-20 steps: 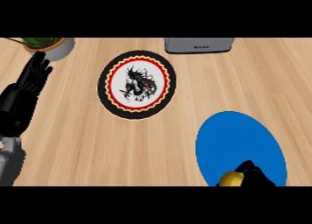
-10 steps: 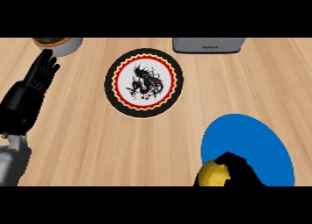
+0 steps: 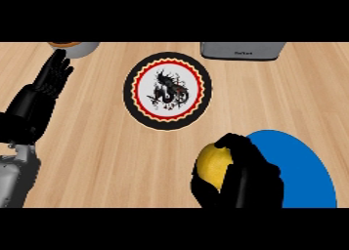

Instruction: Pick the lemon from the plate and place it in the plate

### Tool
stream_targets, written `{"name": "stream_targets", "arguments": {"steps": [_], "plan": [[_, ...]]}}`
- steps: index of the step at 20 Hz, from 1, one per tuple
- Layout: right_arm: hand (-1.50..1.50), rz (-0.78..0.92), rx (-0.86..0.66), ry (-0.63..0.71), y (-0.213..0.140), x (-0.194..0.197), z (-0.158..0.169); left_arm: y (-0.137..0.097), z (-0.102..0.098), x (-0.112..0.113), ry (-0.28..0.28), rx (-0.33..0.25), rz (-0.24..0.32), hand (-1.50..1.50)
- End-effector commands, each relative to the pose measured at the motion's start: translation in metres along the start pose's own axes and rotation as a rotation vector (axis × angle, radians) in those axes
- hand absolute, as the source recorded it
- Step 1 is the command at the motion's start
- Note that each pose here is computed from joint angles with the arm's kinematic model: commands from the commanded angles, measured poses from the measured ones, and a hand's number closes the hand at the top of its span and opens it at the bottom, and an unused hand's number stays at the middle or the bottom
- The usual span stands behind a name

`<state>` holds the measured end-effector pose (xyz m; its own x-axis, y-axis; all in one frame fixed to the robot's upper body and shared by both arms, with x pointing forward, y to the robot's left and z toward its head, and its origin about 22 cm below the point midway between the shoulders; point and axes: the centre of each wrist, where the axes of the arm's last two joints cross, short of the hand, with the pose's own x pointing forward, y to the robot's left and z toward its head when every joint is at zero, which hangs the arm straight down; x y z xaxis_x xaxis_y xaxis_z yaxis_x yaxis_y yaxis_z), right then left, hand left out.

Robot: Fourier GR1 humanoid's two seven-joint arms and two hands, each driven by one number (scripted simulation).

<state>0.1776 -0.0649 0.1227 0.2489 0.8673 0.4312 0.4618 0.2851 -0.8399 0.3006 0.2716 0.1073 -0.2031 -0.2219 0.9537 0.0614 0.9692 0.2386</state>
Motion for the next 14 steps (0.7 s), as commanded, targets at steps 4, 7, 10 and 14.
{"name": "stream_targets", "arguments": {"steps": [4, 7, 10, 14], "plan": [[1.5, -0.097, 0.014, 0.216, 0.017, 0.038, -0.053, -0.005, -0.007, 0.007, -0.021, -0.028, 0.011, 0.0], [1.5, -0.125, 0.047, 0.223, 0.02, 0.051, -0.077, -0.008, -0.009, 0.003, -0.013, -0.041, 0.007, 0.0], [1.5, -0.12, 0.059, 0.256, 0.039, 0.055, -0.097, -0.015, -0.014, 0.013, -0.028, -0.043, 0.018, 0.0], [1.5, -0.113, 0.081, 0.299, 0.053, 0.063, -0.128, -0.011, -0.02, 0.013, -0.027, -0.04, 0.01, 0.0]]}}
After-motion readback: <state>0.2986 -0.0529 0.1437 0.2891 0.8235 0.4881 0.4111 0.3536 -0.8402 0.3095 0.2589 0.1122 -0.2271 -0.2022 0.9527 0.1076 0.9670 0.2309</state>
